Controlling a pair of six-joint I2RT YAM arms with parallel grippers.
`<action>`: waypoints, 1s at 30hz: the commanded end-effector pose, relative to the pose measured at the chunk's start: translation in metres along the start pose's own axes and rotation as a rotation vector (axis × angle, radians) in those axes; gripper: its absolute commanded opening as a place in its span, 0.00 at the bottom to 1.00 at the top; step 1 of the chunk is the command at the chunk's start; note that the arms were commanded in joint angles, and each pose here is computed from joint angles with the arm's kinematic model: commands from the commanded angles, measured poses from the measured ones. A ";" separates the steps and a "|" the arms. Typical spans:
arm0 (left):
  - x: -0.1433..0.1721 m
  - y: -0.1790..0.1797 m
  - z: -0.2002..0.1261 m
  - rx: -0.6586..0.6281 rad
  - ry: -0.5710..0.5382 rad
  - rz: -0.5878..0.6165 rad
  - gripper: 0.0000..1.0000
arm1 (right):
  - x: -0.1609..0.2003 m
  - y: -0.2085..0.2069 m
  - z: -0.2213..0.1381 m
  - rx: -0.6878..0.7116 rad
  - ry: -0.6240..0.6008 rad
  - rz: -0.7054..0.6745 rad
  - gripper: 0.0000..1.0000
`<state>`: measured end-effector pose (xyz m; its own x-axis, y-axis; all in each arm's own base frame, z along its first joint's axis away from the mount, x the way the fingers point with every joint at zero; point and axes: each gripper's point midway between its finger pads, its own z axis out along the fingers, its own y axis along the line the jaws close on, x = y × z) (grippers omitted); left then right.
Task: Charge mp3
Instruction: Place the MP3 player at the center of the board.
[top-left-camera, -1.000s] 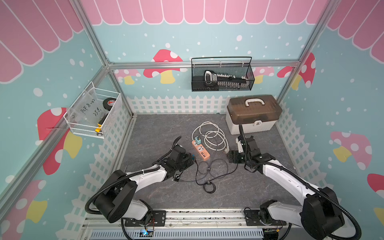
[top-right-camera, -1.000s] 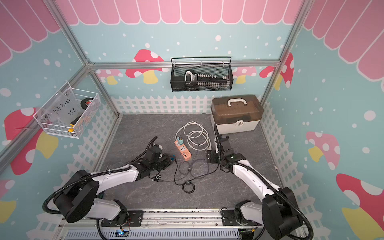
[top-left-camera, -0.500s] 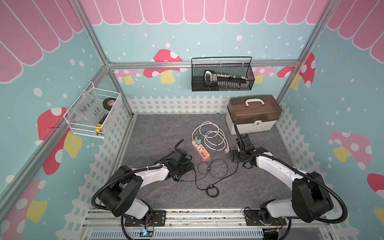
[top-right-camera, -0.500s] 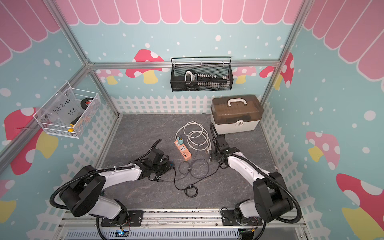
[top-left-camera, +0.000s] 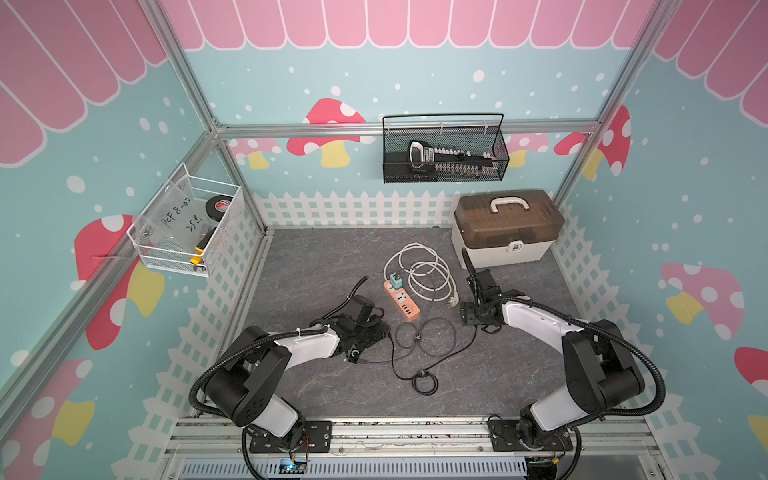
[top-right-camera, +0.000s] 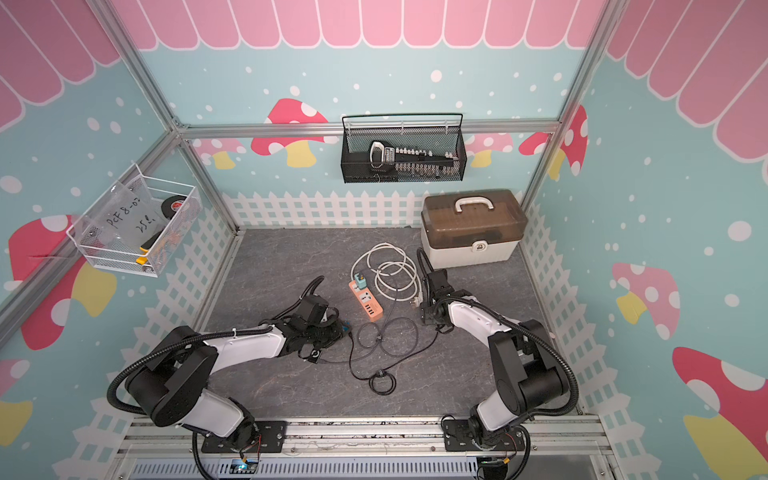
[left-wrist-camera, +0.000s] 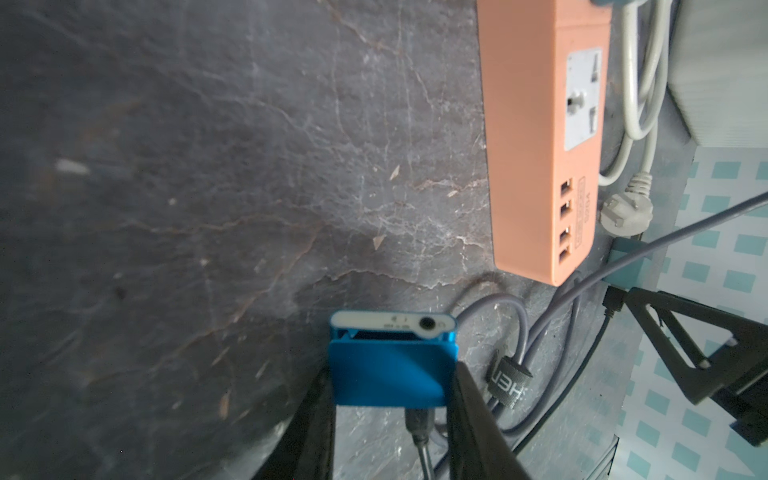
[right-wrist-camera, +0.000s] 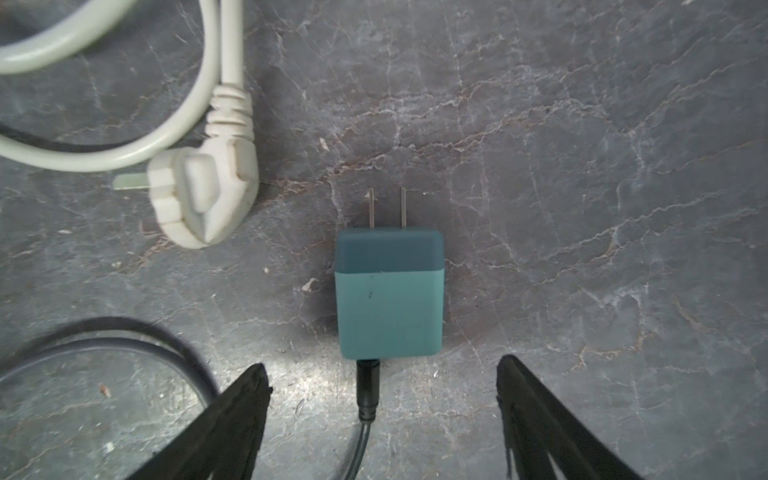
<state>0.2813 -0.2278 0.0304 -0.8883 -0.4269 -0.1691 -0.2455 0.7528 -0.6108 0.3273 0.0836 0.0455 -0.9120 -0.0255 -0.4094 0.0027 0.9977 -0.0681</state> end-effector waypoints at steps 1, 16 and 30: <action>0.008 0.013 0.004 -0.049 0.044 -0.001 0.15 | -0.014 -0.002 0.001 0.011 -0.029 0.000 0.84; 0.008 0.001 -0.002 0.011 0.048 -0.008 0.24 | -0.015 0.000 0.022 -0.004 0.009 0.020 0.73; 0.006 -0.003 -0.015 0.067 0.021 -0.018 0.37 | -0.014 0.002 0.029 -0.017 0.008 0.014 0.64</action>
<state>0.2709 -0.2268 0.0367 -0.8984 -0.4175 -0.1364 -0.2398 0.7265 -0.6440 0.3513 0.0856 0.0304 -0.9111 -0.0001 -0.4122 0.0184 0.9990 -0.0409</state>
